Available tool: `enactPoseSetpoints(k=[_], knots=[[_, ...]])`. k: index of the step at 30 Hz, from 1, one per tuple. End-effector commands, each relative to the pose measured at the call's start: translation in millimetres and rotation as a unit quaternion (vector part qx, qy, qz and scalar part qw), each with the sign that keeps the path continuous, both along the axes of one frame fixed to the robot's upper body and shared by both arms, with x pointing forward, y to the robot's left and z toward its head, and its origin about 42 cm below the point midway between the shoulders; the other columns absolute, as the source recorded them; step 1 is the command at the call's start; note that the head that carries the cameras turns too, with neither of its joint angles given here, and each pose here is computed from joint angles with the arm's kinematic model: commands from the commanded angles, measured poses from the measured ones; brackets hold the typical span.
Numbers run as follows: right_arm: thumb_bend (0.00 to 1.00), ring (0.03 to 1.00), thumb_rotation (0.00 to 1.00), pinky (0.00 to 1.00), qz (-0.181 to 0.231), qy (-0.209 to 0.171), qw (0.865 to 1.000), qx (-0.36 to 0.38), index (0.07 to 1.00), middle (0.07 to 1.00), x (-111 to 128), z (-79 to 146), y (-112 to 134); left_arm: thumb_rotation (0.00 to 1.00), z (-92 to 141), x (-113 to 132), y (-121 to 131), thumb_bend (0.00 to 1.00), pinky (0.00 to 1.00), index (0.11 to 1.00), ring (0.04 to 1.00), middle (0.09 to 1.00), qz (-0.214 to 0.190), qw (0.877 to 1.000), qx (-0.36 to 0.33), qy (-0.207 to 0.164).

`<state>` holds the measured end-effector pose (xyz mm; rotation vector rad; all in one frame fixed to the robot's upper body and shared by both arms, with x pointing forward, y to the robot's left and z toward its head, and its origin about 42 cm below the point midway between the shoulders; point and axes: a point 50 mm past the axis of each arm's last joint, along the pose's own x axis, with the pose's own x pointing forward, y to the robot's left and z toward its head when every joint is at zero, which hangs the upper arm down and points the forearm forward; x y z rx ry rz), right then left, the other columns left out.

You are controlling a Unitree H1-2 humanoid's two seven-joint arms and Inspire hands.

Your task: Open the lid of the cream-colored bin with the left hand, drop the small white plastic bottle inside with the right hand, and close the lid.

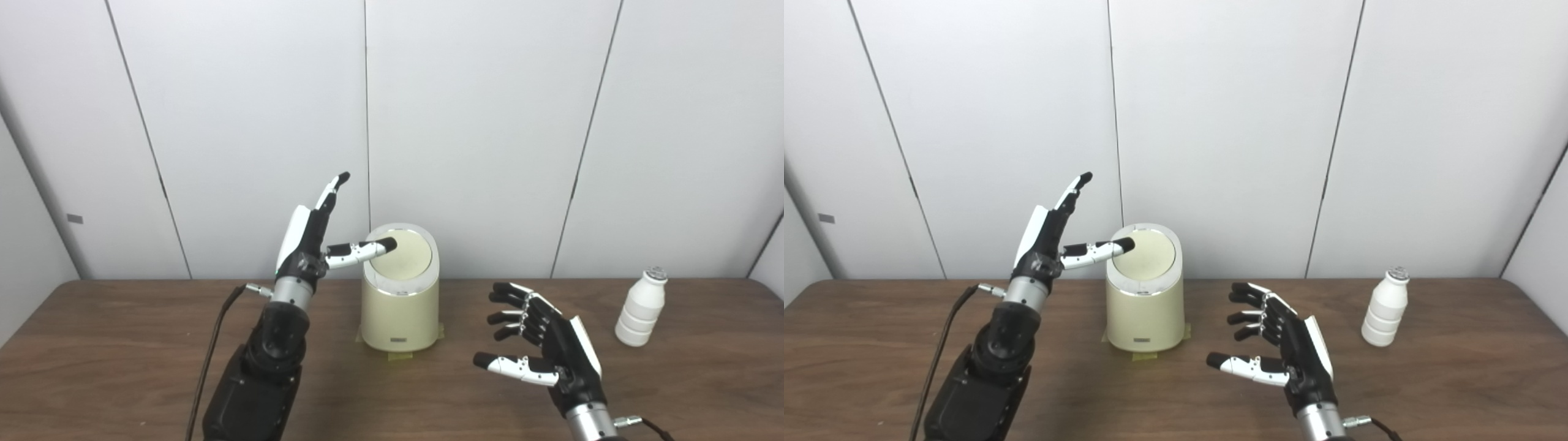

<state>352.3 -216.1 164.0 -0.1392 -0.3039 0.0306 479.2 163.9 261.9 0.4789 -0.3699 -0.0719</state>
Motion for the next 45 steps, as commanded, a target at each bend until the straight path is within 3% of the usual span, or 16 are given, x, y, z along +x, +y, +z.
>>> enactPoseSetpoints(k=[1,17,31,41,45], knots=[[0.78,0.621,0.13,0.50,0.001,-0.049,0.999,0.005,0.730,0.734,4,22,3,0.23,34,9,-7,0.87,0.99,1.000,1.000,1.000,-0.006,0.998,0.011,-0.065],[0.77,0.614,0.12,0.50,0.000,-0.053,0.999,0.006,0.735,0.737,-1,29,9,0.16,27,20,-20,0.89,0.87,1.000,1.000,1.000,0.003,0.997,0.056,-0.051],[0.75,0.613,0.11,0.50,0.004,-0.059,0.998,0.000,0.731,0.742,-3,32,14,0.15,15,22,-26,0.87,0.87,1.000,1.000,1.000,0.003,0.996,0.091,-0.027],[0.76,0.609,0.10,0.50,0.006,-0.059,0.998,0.012,0.734,0.741,-3,33,16,0.09,13,25,-27,0.85,0.98,1.000,1.000,1.000,0.003,0.988,0.154,-0.004],[0.76,0.607,0.11,0.49,0.007,-0.061,0.998,0.010,0.737,0.741,-3,34,16,0.01,11,25,-26,0.82,1.00,1.000,1.000,1.000,0.005,0.985,0.172,0.009]])
